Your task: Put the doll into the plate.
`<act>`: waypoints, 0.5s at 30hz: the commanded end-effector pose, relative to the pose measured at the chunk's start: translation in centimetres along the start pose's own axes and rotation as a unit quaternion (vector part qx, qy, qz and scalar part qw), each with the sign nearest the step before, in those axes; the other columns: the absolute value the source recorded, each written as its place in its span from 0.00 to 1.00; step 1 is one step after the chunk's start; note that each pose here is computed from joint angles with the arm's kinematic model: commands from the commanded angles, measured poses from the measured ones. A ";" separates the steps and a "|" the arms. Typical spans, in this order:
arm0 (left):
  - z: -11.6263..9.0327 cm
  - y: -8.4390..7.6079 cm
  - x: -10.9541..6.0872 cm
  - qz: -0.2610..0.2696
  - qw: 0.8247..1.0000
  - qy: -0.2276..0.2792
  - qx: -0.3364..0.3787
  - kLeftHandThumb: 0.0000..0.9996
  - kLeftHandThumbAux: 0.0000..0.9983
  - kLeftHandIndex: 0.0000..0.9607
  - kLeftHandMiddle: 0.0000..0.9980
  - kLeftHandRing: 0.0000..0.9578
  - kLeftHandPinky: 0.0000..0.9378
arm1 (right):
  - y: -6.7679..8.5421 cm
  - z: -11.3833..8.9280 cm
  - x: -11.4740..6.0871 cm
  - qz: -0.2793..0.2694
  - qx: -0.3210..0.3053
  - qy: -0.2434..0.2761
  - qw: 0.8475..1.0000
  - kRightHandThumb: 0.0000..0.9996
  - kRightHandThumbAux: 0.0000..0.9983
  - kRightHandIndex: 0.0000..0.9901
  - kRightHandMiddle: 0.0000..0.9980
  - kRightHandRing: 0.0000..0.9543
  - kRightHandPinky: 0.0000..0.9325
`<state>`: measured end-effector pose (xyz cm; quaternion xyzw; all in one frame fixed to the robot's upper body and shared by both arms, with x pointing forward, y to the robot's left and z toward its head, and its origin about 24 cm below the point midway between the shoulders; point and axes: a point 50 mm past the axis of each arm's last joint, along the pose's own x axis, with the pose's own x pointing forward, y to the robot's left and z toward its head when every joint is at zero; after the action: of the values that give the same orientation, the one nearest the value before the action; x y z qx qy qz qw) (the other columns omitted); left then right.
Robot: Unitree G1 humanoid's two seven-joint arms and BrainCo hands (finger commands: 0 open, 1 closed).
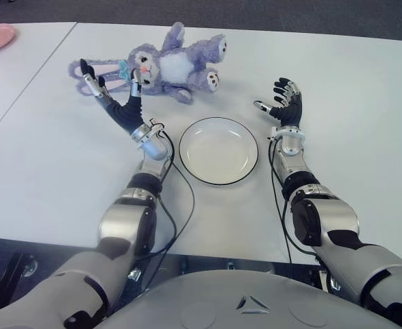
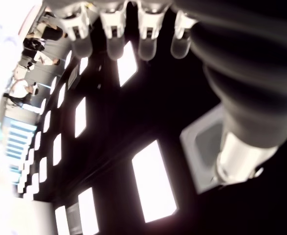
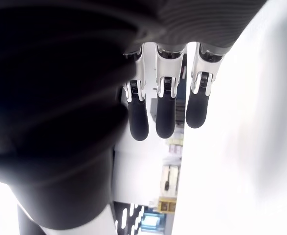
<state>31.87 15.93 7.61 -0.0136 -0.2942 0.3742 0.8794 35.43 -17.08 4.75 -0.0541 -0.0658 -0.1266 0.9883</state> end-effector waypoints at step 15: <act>-2.5 2.5 6.2 -0.225 0.887 -0.104 0.390 0.15 0.53 0.00 0.00 0.00 0.05 | 0.4 -11.0 -11.1 0.017 -0.017 0.254 0.967 0.00 1.00 0.22 0.26 0.25 0.27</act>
<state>34.68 20.43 8.54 0.3055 -0.2405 0.3161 0.8654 36.07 -14.41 5.74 -0.0213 -0.0801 -0.1044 0.9911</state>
